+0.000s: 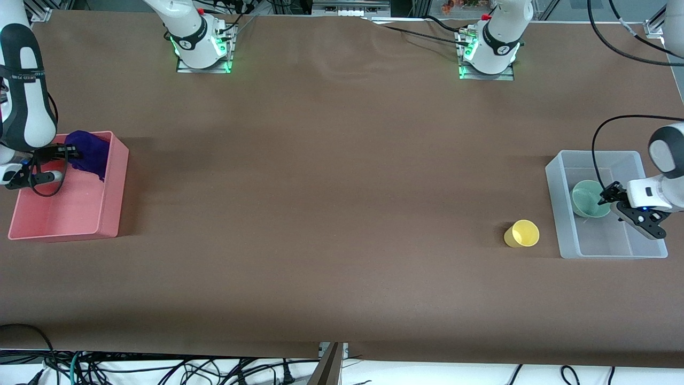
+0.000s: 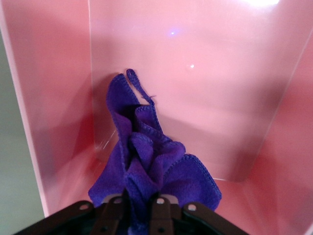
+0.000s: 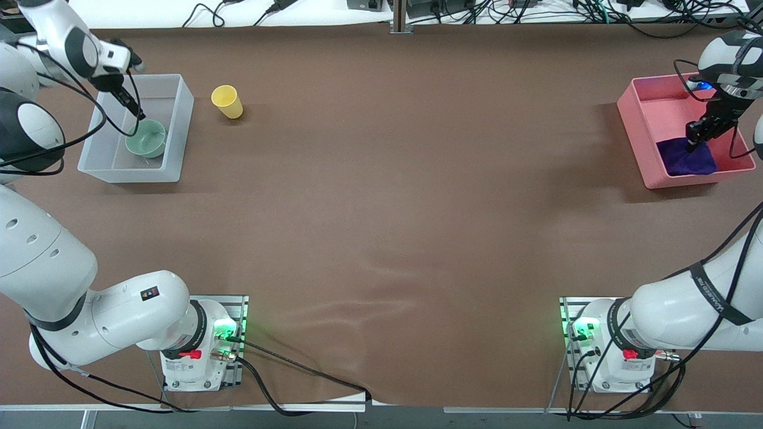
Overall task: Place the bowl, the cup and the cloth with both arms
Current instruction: 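Drop the cloth into the pink bin while the left gripper lowers the bowl, then grasp the yellow cup with the left gripper while the right gripper withdraws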
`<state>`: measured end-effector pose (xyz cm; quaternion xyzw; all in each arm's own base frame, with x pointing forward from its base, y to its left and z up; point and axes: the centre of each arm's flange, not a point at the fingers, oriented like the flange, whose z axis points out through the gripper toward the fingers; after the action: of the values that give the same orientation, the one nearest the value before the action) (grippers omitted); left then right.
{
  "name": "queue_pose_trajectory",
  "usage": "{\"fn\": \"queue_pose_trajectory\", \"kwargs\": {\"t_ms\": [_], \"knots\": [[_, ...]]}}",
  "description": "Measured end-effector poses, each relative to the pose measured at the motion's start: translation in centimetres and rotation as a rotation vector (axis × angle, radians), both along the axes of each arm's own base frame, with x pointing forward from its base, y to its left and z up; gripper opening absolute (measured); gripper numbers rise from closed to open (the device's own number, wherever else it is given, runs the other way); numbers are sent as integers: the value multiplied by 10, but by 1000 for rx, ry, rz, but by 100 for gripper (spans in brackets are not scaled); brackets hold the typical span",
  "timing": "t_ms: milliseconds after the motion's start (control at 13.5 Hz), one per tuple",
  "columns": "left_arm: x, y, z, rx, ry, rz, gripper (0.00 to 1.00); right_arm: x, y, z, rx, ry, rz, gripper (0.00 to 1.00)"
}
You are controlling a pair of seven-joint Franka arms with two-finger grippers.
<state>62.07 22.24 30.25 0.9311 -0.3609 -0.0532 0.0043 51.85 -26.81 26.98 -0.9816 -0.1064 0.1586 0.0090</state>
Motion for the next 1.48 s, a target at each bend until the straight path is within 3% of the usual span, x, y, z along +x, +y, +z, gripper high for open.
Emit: {"fn": "queue_pose_trajectory", "kwargs": {"t_ms": [148,370,519,815,963,1259,1333,1481], "knots": [[17,-31,50,-38,26,58,99,11,0,16,-13,-38,9,44],[37,-92,70,-39,24,187,100,38,11,81,2,-124,19,75],[46,-135,53,-58,38,281,100,57,41,141,45,-149,59,96],[77,-142,-20,-79,-101,341,100,71,119,242,103,-183,191,100],[77,-139,-56,-85,-89,350,96,68,156,271,118,-193,225,100],[78,-152,-69,-99,-76,337,91,65,203,290,52,-184,77,100],[79,-155,-69,-102,-76,333,87,66,205,292,34,-191,65,100],[78,-159,-73,-104,-67,329,62,68,201,311,14,-230,57,100]]}}
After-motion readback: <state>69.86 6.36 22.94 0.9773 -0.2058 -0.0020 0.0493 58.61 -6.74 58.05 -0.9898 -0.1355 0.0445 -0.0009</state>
